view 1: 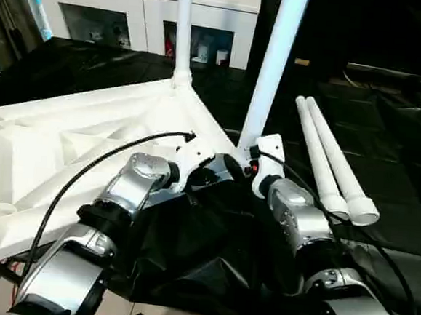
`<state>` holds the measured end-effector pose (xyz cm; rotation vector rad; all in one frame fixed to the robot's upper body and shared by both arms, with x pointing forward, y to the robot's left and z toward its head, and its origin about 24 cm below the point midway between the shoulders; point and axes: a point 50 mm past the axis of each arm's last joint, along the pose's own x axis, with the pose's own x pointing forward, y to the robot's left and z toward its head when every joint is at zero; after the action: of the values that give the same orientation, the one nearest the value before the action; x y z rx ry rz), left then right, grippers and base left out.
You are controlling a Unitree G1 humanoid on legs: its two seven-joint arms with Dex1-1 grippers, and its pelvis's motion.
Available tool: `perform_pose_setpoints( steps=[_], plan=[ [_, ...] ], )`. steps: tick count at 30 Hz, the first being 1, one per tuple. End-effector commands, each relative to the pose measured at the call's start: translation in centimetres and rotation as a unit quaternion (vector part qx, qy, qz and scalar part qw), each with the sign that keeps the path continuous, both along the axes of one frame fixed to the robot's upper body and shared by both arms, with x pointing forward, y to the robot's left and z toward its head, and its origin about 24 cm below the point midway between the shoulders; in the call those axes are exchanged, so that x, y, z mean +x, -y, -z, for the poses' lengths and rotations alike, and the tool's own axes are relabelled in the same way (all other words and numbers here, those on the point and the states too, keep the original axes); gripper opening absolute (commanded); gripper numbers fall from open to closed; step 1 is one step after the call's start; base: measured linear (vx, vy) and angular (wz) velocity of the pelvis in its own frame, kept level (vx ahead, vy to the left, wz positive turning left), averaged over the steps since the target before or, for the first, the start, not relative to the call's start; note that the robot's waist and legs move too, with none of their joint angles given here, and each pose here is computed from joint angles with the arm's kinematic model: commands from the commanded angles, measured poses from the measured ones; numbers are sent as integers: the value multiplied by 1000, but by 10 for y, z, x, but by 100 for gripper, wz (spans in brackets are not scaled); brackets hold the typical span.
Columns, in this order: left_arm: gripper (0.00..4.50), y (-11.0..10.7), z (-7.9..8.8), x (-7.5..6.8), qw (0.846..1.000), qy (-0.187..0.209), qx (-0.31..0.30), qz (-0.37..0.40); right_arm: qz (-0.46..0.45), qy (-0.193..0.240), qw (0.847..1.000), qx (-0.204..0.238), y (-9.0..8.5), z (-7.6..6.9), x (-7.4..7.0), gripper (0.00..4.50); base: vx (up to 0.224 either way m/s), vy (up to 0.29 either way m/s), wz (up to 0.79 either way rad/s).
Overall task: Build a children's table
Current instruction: Rotate leg to tighten
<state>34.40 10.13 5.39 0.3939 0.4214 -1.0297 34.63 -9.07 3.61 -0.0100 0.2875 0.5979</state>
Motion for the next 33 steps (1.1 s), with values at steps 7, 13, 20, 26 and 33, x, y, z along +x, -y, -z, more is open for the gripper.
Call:
perform_pose_setpoints(
  steps=[7,13,20,26,33],
  plan=[
    [0,7,-8,-24,988,9,-36,151,-238,0,971,5,-1,-10,-26,401,0,0,0],
    [0,-13,-7,-36,980,-13,-15,198,-343,-12,939,-21,27,-20,-45,401,0,0,0],
    [0,-23,-8,-46,971,-34,-15,237,-377,-31,925,-19,33,-23,-55,369,0,0,0],
    [0,-23,-8,-47,972,-35,-19,232,-378,-44,924,-19,27,-19,-58,329,0,0,0],
    [0,-16,-9,-39,980,-24,-36,194,-327,-54,943,-19,24,-7,-55,276,0,0,0]
  ],
)
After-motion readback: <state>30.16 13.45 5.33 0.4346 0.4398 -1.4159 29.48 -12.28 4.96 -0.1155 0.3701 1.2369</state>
